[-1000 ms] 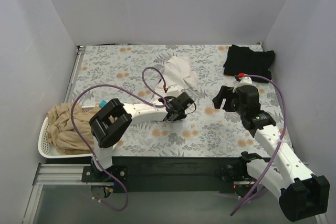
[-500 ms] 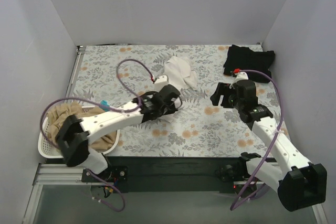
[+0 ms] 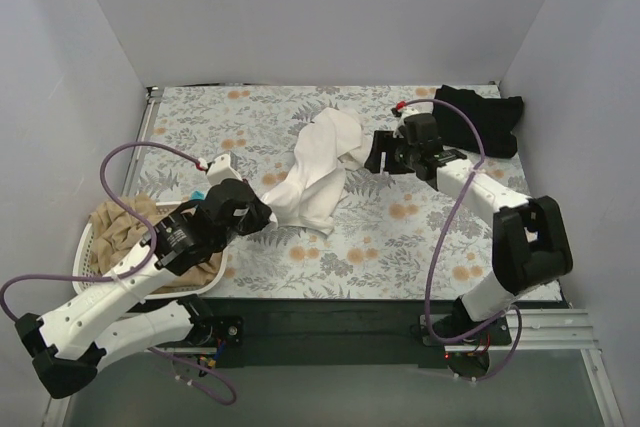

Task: Fold and stack the t-shirts
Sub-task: Flatten the tshirt out

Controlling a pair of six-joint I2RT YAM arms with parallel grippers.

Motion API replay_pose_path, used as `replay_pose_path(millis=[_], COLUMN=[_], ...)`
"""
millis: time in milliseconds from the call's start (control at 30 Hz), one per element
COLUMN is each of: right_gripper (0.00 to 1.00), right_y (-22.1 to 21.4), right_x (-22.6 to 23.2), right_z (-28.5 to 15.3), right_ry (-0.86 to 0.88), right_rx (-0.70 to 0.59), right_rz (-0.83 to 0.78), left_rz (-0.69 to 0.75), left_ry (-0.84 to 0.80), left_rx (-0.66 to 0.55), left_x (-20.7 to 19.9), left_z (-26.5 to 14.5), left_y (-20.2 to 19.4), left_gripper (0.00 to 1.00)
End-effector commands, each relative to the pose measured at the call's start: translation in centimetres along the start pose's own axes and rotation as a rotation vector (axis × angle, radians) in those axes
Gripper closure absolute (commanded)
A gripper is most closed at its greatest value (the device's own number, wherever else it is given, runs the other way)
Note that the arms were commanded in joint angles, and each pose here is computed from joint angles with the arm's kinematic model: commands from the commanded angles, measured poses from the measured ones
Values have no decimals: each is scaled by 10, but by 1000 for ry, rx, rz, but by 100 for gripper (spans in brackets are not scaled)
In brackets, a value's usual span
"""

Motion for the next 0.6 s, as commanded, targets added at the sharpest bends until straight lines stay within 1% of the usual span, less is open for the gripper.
replay_pose_path(millis=[0,33,100,167,200,233,267,300,333,433,567], right_gripper=[24,24,25,25,25,25,25,25,26,26,27], right_y=[34,33,49,48,59,55,57,69,64,69,71], right_x=[10,8,12,9,11,8,7,7,3,1,-2], right_z=[17,29,38,56,61,74,81,86,101,124,145], right_ry=[53,54,68,63,67,60,55,50,41,47,47], right_rx=[-79,-62,-88,-61,-81,-62,-64,-89,-64,-45,-30], right_rz=[-28,-24,-26,-17,-21,-14,-17,-30,-28,-40,-31], left_rz=[0,1,5,4,3,-1,-11,-16,-20,-38,-36], left_ry=[24,29,47,54,54,53,47,40,31,14,27], left_rx=[2,2,16,34,41,47,57,62,71,81,75], left_x=[11,12,14,15,17,17,17,17,16,16,19], left_z=[-11,-11,-10,-9,-9,-9,-10,-10,-11,-14,-14], left_y=[1,1,-1,-4,-6,-7,-8,-9,-10,-11,-11], left_gripper=[100,100,100,100,100,100,100,100,100,100,100])
Point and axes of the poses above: each gripper's point midway between its finger pads, its own z axis out along the fingers, its own x axis along the line the jaws close on, y = z × x, the point moved 8 cm from there along -z, back along the fingers, and after that the axes turned 6 degrees about -z, right-handed, at the moved point
